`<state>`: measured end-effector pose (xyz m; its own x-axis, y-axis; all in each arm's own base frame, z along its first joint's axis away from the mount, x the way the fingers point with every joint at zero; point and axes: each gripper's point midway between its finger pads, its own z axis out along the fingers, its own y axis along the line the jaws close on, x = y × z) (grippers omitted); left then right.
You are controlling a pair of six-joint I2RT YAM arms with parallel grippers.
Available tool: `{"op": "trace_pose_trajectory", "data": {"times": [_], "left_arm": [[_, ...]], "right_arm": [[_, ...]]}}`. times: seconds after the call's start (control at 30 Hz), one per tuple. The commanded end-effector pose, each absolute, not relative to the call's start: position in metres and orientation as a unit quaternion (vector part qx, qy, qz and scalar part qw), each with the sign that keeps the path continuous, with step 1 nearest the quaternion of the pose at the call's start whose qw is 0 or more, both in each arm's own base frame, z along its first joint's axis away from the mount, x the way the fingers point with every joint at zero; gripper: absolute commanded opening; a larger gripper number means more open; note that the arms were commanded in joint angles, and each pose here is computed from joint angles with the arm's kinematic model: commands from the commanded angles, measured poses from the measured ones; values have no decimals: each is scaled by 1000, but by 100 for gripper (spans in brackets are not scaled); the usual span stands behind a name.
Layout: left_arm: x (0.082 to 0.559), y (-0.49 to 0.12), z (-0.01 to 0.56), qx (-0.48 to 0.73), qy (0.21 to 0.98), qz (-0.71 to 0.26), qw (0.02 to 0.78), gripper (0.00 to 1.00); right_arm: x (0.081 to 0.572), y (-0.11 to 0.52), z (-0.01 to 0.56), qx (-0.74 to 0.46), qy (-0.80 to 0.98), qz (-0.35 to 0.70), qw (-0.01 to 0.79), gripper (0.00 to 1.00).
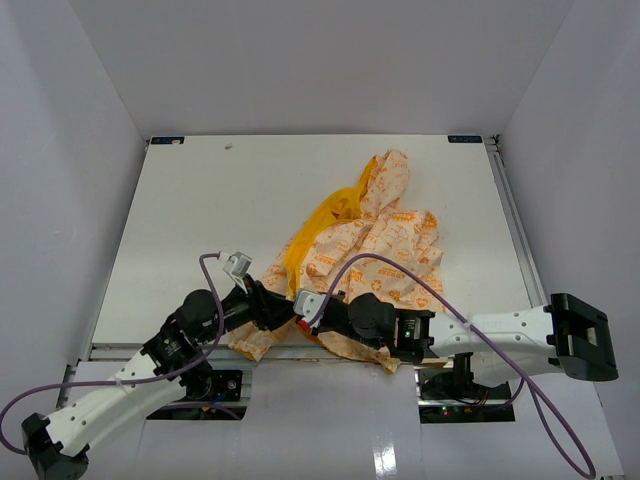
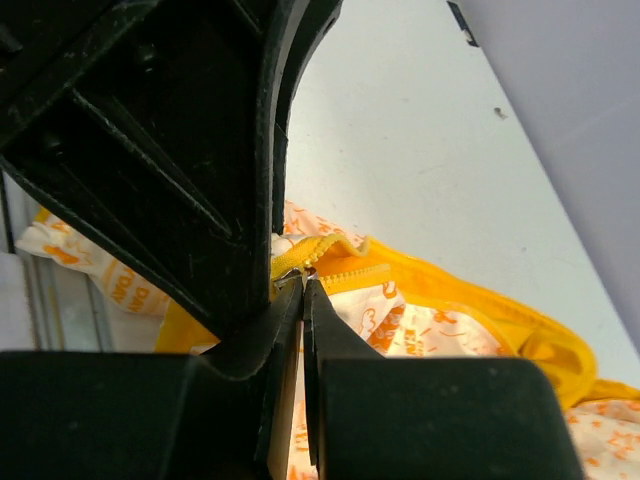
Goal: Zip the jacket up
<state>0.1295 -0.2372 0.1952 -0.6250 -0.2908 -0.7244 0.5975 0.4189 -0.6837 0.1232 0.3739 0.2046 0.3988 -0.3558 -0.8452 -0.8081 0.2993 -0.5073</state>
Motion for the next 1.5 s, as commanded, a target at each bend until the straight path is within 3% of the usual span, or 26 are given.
{"op": "trace_pose_trajectory", "data": {"times": [0.0,0.3,0.33,0.43,0.5,0.57,0.63,0.67,1.0,1.1,1.3,1.4,1.47], "left_arm": [[135,-224,198,58,746,-510,425,56],[136,-211,186,29,759,-492,425,54],[136,-210,186,28,758,-493,426,52],[134,-209,184,24,755,-498,427,28],[133,-208,185,21,750,-504,429,26],[131,-207,186,17,746,-509,428,34],[130,-206,187,13,745,-513,426,53],[129,-205,188,11,746,-513,425,55],[118,-215,186,30,748,-534,393,54],[120,-218,183,29,746,-539,391,49],[125,-222,184,26,739,-544,398,25],[127,-223,181,25,742,-541,396,2],[128,-223,177,18,748,-536,391,0]], "right_arm": [[113,388,219,-518,543,252,611,8],[111,387,225,-482,568,284,604,8],[113,386,225,-479,571,284,603,8],[115,385,227,-464,584,292,599,8],[116,386,229,-459,589,295,596,8],[116,387,228,-455,596,301,589,8],[116,388,230,-453,600,305,584,8],[116,389,230,-451,603,307,582,8],[123,393,230,-456,606,301,578,8],[122,395,228,-458,607,303,575,8],[120,397,224,-462,607,306,570,8],[117,397,225,-467,600,314,568,8],[114,398,225,-480,588,313,571,8]]}}
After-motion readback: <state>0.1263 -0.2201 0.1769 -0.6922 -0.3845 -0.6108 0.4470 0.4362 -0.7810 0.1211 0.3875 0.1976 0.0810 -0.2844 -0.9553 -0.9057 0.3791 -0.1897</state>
